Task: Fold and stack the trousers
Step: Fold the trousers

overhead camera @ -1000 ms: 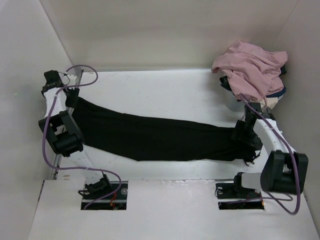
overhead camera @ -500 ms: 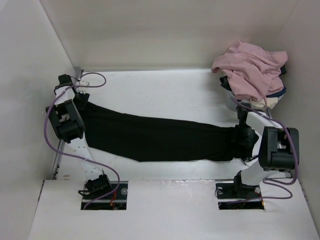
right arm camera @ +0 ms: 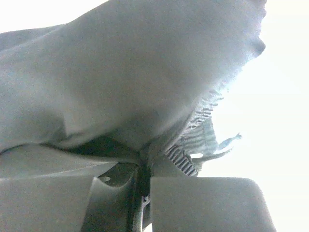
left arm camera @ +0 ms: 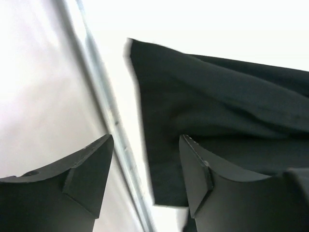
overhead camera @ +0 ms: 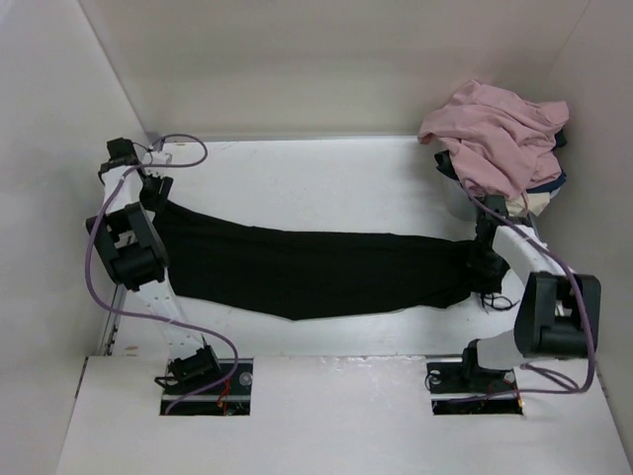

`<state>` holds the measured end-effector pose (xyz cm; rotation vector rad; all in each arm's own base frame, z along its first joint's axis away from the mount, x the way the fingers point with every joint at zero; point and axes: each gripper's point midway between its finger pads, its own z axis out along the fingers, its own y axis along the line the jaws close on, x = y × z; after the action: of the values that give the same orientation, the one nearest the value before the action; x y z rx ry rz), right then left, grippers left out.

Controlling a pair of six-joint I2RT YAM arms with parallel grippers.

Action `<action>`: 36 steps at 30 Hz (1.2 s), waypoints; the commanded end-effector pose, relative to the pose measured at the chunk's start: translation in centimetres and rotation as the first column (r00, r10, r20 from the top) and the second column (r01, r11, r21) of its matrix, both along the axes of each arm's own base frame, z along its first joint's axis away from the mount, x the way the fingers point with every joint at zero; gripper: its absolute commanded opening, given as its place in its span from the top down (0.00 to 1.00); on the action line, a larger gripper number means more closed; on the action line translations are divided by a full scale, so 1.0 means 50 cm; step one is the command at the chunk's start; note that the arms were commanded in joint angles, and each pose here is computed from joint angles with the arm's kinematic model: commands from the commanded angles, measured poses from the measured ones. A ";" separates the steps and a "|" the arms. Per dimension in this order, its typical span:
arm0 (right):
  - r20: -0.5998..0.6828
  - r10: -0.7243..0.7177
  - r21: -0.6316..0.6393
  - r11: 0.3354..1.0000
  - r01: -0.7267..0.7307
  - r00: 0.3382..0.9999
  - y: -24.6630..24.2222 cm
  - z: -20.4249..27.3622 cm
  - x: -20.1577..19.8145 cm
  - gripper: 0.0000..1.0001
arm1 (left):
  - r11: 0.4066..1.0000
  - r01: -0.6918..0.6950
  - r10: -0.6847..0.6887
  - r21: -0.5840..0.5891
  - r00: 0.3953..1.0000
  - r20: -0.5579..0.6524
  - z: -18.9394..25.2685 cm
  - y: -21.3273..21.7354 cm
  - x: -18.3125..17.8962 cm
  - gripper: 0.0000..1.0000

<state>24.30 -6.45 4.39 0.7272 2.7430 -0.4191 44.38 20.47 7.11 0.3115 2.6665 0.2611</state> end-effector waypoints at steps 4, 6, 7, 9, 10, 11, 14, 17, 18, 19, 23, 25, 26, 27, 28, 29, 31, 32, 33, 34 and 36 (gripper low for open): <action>0.299 -0.069 -0.203 0.970 0.134 0.952 -0.102 0.187 0.028 1.00 | 0.999 -0.032 0.031 0.005 0.997 0.068 0.121 0.008 -0.039 0.41; 0.332 -0.071 -0.239 0.958 0.157 0.941 -0.127 0.230 0.013 1.00 | 0.999 -0.035 0.036 -0.024 0.998 0.049 0.113 -0.004 -0.049 0.41; 0.349 -0.069 -0.258 0.952 0.167 0.934 -0.140 0.254 0.005 1.00 | 0.998 -0.033 0.035 -0.045 0.999 0.035 0.106 -0.013 -0.054 0.41; 0.380 -0.039 -0.299 0.940 0.162 0.924 -0.159 0.314 -0.006 1.00 | 0.995 -0.016 0.016 -0.095 1.000 -0.010 0.081 -0.045 -0.066 0.42; 0.387 -0.017 -0.314 0.938 0.149 0.922 -0.161 0.338 -0.006 1.00 | 0.993 -0.003 0.000 -0.116 1.000 -0.025 0.072 -0.066 -0.068 0.42; 0.386 0.014 -0.335 0.934 0.126 0.922 -0.161 0.367 -0.006 1.00 | 0.990 0.012 -0.017 -0.138 0.999 -0.038 0.064 -0.088 -0.070 0.42; 0.339 0.151 -0.391 0.920 -0.007 0.929 -0.115 0.435 0.013 1.00 | 0.977 0.056 -0.070 -0.206 0.996 -0.061 0.046 -0.157 -0.072 0.42; 0.250 0.292 -0.423 0.891 -0.167 0.923 -0.030 0.462 0.034 1.00 | 0.965 0.071 -0.096 -0.252 0.991 -0.089 0.028 -0.200 -0.077 0.44; 0.234 0.325 -0.422 0.883 -0.205 0.916 0.000 0.468 0.041 1.00 | 0.962 0.071 -0.101 -0.264 0.990 -0.100 0.022 -0.211 -0.081 0.45; 0.231 0.350 -0.416 0.879 -0.233 0.908 0.029 0.476 0.049 1.00 | 0.958 0.074 -0.108 -0.277 0.988 -0.109 0.017 -0.222 -0.085 0.45; 0.242 0.431 -0.378 0.867 -0.325 0.869 0.139 0.497 0.089 1.00 | 0.940 0.110 -0.156 -0.324 0.980 -0.120 0.008 -0.270 -0.101 0.46; 0.235 0.494 -0.364 0.843 -0.396 0.837 0.214 0.492 0.116 1.00 | 0.931 0.128 -0.182 -0.343 0.975 -0.129 0.000 -0.293 -0.107 0.47; 0.227 0.525 -0.358 0.828 -0.431 0.820 0.253 0.484 0.128 1.00 | 0.927 0.137 -0.194 -0.349 0.972 -0.135 -0.004 -0.304 -0.110 0.48; 0.218 0.555 -0.352 0.812 -0.466 0.802 0.293 0.475 0.138 1.00 | 0.924 0.142 -0.203 -0.355 0.969 -0.141 -0.008 -0.314 -0.113 0.48; 0.205 0.586 -0.346 0.793 -0.502 0.784 0.332 0.464 0.146 1.00 | 0.921 0.147 -0.211 -0.360 0.967 -0.146 -0.015 -0.323 -0.116 0.49; 0.196 0.610 -0.341 0.777 -0.530 0.768 0.365 0.453 0.154 1.00 | 0.919 0.151 -0.219 -0.363 0.964 -0.153 -0.021 -0.331 -0.118 0.50; 0.184 0.658 -0.324 0.742 -0.586 0.731 0.429 0.437 0.163 1.00 | 0.916 0.154 -0.231 -0.371 0.958 -0.172 -0.035 -0.343 -0.125 0.53; 0.181 0.674 -0.320 0.729 -0.605 0.716 0.454 0.434 0.166 1.00 | 0.914 0.157 -0.237 -0.374 0.954 -0.181 -0.042 -0.348 -0.127 0.55; 0.188 0.686 -0.313 0.720 -0.620 0.703 0.477 0.434 0.169 1.00 | 0.914 0.158 -0.240 -0.375 0.953 -0.185 -0.048 -0.351 -0.128 0.57; 0.200 0.697 -0.305 0.712 -0.633 0.688 0.499 0.437 0.169 1.00 | 0.913 0.157 -0.242 -0.377 0.951 -0.191 -0.055 -0.353 -0.129 0.59; 0.211 0.719 -0.286 0.693 -0.662 0.662 0.541 0.438 0.164 1.00 | 0.912 0.141 -0.235 -0.385 0.949 -0.210 -0.070 -0.356 -0.132 0.67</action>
<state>32.97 19.14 23.40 -0.3557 2.4306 -0.4240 37.88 3.33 4.49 0.5239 2.8277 -0.3040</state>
